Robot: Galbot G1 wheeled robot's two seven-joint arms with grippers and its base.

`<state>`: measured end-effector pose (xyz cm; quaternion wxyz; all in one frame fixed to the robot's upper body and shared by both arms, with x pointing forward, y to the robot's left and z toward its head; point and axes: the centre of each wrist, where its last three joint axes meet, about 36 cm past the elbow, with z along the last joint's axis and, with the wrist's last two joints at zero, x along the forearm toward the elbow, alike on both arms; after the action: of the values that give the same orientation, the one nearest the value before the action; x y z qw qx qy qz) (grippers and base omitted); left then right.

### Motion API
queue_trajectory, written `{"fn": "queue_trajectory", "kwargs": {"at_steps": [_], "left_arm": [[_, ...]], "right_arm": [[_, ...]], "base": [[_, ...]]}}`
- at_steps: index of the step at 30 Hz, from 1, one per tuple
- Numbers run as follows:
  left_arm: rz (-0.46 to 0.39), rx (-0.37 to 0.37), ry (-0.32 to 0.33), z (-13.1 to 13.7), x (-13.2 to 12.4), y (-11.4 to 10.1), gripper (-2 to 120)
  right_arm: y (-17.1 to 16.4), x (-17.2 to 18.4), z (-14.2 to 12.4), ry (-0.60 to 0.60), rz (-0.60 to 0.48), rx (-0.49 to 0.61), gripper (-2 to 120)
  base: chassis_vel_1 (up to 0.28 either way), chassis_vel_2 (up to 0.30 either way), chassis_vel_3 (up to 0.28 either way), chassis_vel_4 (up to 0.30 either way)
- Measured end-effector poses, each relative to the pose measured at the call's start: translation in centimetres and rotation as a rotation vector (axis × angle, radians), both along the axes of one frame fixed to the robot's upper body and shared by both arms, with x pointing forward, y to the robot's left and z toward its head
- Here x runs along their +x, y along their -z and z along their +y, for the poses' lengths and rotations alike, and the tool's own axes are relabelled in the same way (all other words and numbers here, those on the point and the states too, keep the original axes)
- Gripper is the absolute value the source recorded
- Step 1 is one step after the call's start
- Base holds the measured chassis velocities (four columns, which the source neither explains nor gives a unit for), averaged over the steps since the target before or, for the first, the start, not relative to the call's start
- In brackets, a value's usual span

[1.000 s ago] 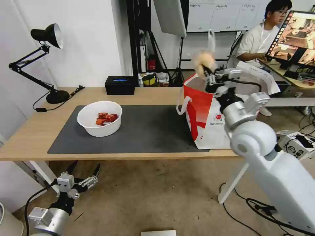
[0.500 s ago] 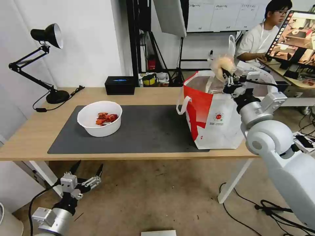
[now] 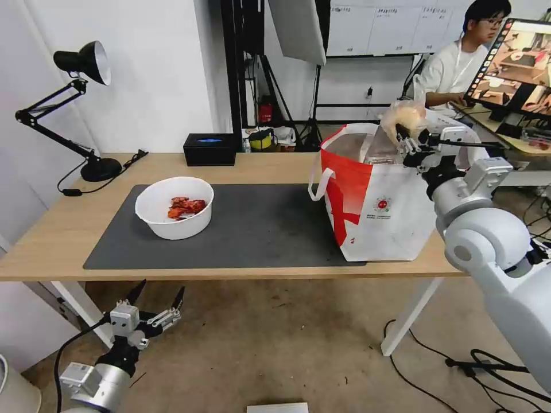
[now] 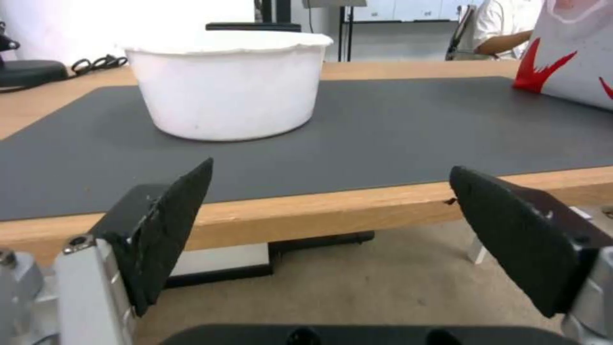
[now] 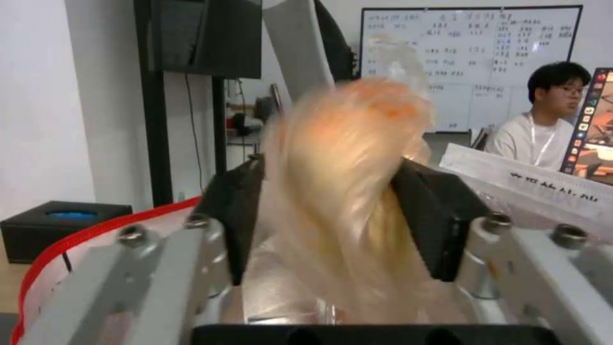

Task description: Pick up the trash from the table and place it into the takeout bag.

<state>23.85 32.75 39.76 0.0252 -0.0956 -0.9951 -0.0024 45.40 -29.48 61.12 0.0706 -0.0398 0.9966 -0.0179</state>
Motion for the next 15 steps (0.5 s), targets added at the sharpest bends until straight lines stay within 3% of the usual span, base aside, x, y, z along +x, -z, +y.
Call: {"fn": "queue_trajectory", "kwargs": {"at_steps": [10, 15], "left_arm": [[-0.001, 0.000, 0.002, -0.12, -0.14, -0.14, 100], [-0.002, 0.002, 0.003, -0.10, -0.12, -0.19, 100]], "right_arm": [[0.19, -0.11, 0.16, -0.003, 0.015, -0.003, 95], [0.14, -0.14, 0.20, -0.007, 0.019, -0.003, 100]], "base": [[0.000, 0.000, 0.000, 0.000], [0.000, 0.000, 0.000, 0.000]]}}
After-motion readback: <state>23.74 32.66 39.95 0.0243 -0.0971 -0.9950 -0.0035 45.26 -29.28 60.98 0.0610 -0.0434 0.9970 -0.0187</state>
